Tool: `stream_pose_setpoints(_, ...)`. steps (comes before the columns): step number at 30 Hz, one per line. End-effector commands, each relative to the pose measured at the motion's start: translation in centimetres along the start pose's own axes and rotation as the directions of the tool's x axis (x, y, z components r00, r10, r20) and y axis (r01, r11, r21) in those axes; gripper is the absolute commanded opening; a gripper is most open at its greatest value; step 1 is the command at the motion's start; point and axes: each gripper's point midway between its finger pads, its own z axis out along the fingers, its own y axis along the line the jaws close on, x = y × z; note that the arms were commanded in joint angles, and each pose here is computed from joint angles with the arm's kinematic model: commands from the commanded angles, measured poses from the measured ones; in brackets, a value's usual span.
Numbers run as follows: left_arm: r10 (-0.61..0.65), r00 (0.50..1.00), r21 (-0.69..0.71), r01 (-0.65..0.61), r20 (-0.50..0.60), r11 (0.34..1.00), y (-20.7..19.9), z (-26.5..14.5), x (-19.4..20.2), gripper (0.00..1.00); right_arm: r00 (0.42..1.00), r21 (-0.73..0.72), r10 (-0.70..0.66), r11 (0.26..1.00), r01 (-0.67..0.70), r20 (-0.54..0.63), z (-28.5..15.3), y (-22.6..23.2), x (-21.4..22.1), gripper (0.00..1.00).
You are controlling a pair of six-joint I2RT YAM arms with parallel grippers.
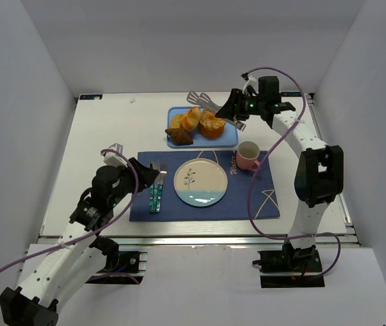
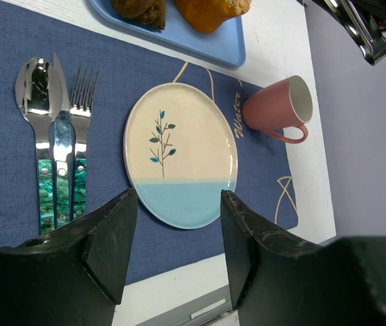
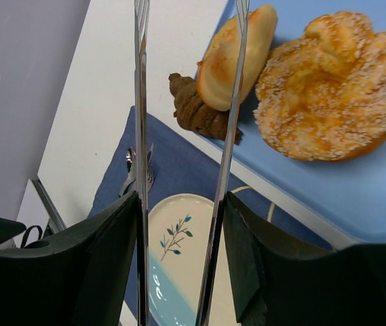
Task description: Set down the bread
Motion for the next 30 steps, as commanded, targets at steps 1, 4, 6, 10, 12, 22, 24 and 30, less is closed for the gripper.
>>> stream_pose_setpoints(1, 0.004, 0.998, -0.005, -0.004, 0.057, 1.0, -0.7, -0.5, -1.8, 0.62, 0.997, 0.017, 0.0, 1.0, -0.002, 0.071, 0.7, 2.1, -2.5, 0.56)
stream_pose_setpoints(4, 0.004, 0.998, -0.008, -0.004, 0.061, 1.0, -0.6, -0.5, -1.8, 0.62, 0.997, 0.066, 0.002, 0.998, -0.007, 0.081, 1.2, 2.1, -2.3, 0.56)
stream_pose_setpoints(6, 0.003, 0.998, -0.009, -0.002, 0.06, 1.0, -0.5, -0.6, -1.7, 0.62, 0.996, 0.081, 0.002, 0.997, -0.009, 0.086, 1.3, 2.0, -2.3, 0.55)
stream_pose_setpoints(10, 0.003, 0.998, -0.012, -0.002, 0.057, 1.0, -0.3, -0.5, -1.5, 0.62, 0.996, 0.113, -0.02, 0.994, 0.009, 0.091, 1.0, 1.5, -2.4, 0.54)
stream_pose_setpoints(12, 0.001, 0.998, -0.013, -0.001, 0.056, 1.0, -0.2, -0.5, -1.4, 0.62, 0.995, 0.14, -0.023, 0.99, 0.009, 0.101, 0.9, 1.3, -2.6, 0.54)
stream_pose_setpoints(22, 0.0, 0.998, -0.011, 0.001, 0.057, 1.0, -0.2, -0.6, -1.3, 0.62, 0.999, 0.182, 0.006, 0.983, -0.012, 0.032, 2.1, 1.3, 0.9, 0.55)
stream_pose_setpoints(24, -0.002, 0.998, -0.012, 0.003, 0.061, 1.0, -0.1, -0.7, -1.4, 0.62, 1.0, 0.196, 0.013, 0.98, -0.018, 0.027, 2.4, 1.3, 1.3, 0.56)
stream_pose_setpoints(30, -0.006, 0.998, -0.016, 0.007, 0.068, 1.0, 0.0, -1.0, -1.4, 0.62, 0.999, 0.224, 0.015, 0.974, -0.021, 0.031, 2.3, 1.1, 1.5, 0.56)
